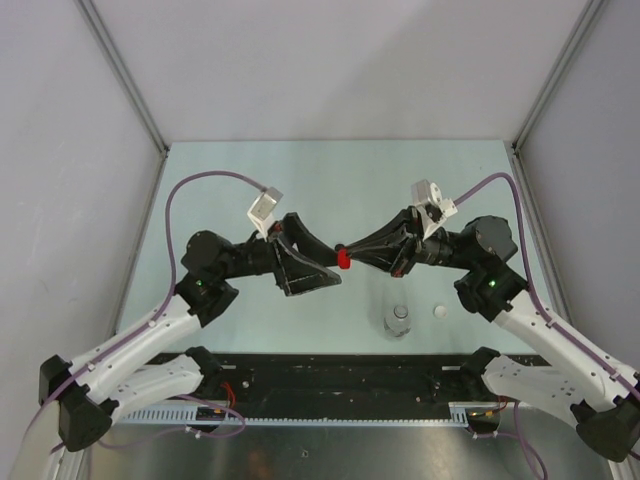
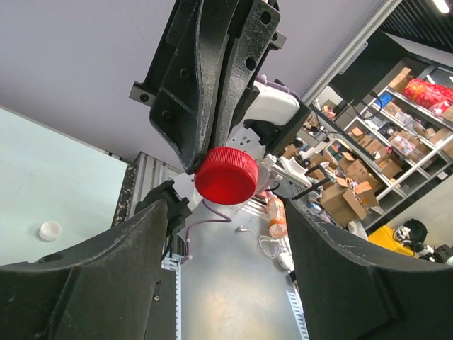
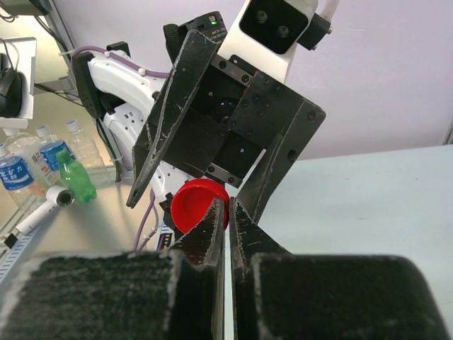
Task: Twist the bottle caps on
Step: Pick up the bottle cap from the center of the board.
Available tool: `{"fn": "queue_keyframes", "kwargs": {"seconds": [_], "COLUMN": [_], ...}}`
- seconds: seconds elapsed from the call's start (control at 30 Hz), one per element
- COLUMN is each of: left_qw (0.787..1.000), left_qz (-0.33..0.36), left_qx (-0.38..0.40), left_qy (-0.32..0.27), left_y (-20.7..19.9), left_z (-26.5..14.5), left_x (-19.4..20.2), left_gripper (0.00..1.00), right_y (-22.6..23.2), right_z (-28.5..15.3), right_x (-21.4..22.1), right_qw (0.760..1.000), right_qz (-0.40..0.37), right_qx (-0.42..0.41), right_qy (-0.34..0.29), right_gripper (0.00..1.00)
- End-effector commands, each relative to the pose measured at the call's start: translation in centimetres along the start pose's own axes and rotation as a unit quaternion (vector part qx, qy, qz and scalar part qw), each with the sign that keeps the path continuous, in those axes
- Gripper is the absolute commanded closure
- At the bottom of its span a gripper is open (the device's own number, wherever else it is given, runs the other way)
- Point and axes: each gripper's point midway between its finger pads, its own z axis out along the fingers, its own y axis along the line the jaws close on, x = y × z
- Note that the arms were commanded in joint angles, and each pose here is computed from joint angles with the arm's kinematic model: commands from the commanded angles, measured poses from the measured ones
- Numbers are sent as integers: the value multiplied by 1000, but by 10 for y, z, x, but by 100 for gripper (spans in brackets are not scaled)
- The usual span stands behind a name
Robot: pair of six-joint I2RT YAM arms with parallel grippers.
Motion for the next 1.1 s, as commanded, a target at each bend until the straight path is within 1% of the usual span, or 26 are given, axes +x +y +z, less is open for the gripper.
{"fn": "queue_keyframes", "kwargs": {"seconds": [0.0,0.1,0.43,0.77,0.93,1.07], "left_qw": [999,999,999,999,999,999], "left_qz": [18,18,11,17,17,22], "left_qx": [28,28,35,38,36,32], "left_qy": [-8,-13,-9,-13,-18,-27], "left_y": [-19,-20,-23,-26,-26,-26], "left_z": [-3,-3,-4,-6,-6,-8], "left_x": [-5,-8,-6,-6,-7,-10], "left_gripper": [28,29,40,45,52,60], "right_y": [7,9,9,8,6,6], "right_z": [1,2,8,9,11,11], "right_x": [-4,-1,5,5,9,14], "right_qw": [1000,1000,999,999,999,999], "right_qz": [-9,-7,0,1,4,4], "right_qx": [-19,-26,-37,-32,-35,-39], "right_qy": [-4,1,4,3,7,16], "right_gripper": [100,100,100,100,100,100]}}
